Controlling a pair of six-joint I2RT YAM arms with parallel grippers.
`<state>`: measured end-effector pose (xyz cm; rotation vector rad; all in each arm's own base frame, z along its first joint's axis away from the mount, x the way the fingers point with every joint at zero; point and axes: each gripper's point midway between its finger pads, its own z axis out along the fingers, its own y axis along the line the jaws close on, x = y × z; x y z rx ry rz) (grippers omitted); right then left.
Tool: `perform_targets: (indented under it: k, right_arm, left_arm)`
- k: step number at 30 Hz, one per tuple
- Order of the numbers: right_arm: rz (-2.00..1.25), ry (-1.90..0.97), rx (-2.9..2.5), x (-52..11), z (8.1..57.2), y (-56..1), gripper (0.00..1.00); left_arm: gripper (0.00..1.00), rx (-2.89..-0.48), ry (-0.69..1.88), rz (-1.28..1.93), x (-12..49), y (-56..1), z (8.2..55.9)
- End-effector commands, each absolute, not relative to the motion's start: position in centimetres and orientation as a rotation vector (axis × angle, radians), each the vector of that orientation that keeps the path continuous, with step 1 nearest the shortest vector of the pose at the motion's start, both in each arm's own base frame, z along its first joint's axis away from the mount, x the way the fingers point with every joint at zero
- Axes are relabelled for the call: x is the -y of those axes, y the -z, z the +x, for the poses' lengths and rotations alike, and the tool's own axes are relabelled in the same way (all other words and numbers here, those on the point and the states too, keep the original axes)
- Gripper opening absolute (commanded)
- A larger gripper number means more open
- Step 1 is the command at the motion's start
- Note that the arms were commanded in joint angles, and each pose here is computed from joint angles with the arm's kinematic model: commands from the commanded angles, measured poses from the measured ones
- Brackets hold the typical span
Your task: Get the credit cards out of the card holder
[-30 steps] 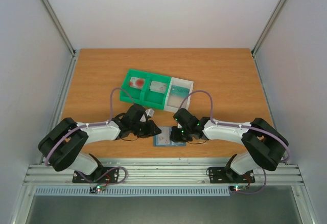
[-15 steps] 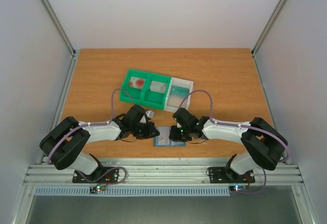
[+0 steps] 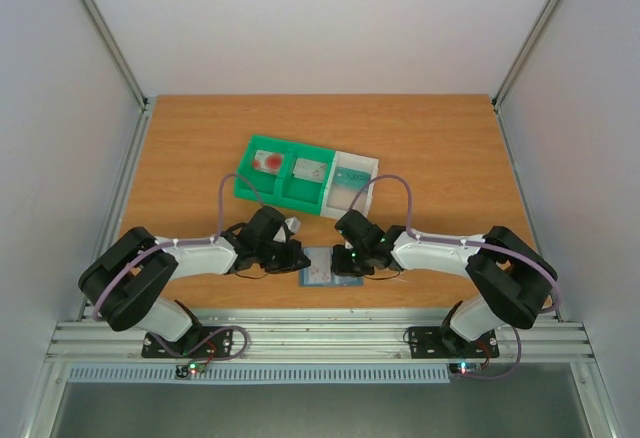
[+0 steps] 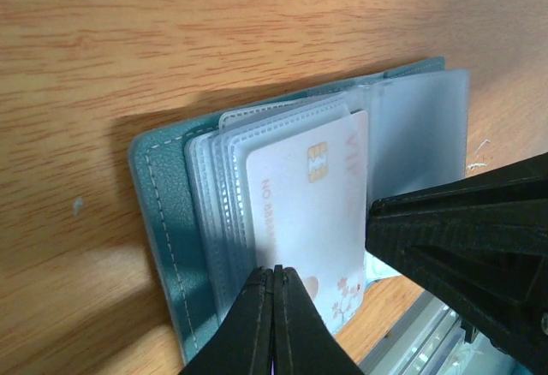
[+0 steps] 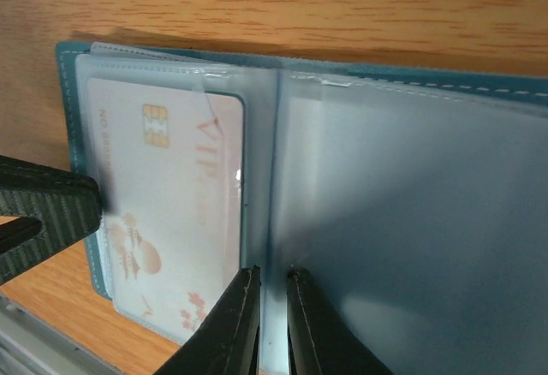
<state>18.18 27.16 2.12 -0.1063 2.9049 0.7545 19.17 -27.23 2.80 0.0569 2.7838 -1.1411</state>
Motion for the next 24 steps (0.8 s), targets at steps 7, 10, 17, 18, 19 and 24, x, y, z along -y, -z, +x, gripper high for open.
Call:
perform_targets:
  k: [7,10,17,18,19,24]
  right_arm:
    - [-0.074,-0.680,-2.889,-25.9,18.2,-4.0,0.13]
    - [-0.083,-0.788,-2.868,-27.3,18.2,-4.9,0.15]
    - [-0.083,-0.787,-2.873,-27.9,18.6,-4.1,0.18]
    - [-0.081,-0.782,-2.876,-27.9,18.7,-3.9,0.18]
    - [-0.080,-0.770,-2.885,-27.8,18.6,-3.5,0.18]
    - [-0.072,-0.696,-2.907,-26.8,18.5,-2.3,0.17]
  left_arm:
    - [0.02,-2.795,1.119,0.078,26.7,-2.2,18.5]
    - [0.02,-2.794,1.116,0.074,26.6,-2.2,18.6]
    - [0.02,-2.789,1.123,0.074,26.7,-2.3,18.5]
    - [0.02,-2.792,1.123,0.074,26.7,-2.2,18.5]
    - [0.02,-2.794,1.122,0.074,26.7,-2.2,18.5]
    - [0.02,-2.791,1.131,0.069,26.9,-2.1,18.6]
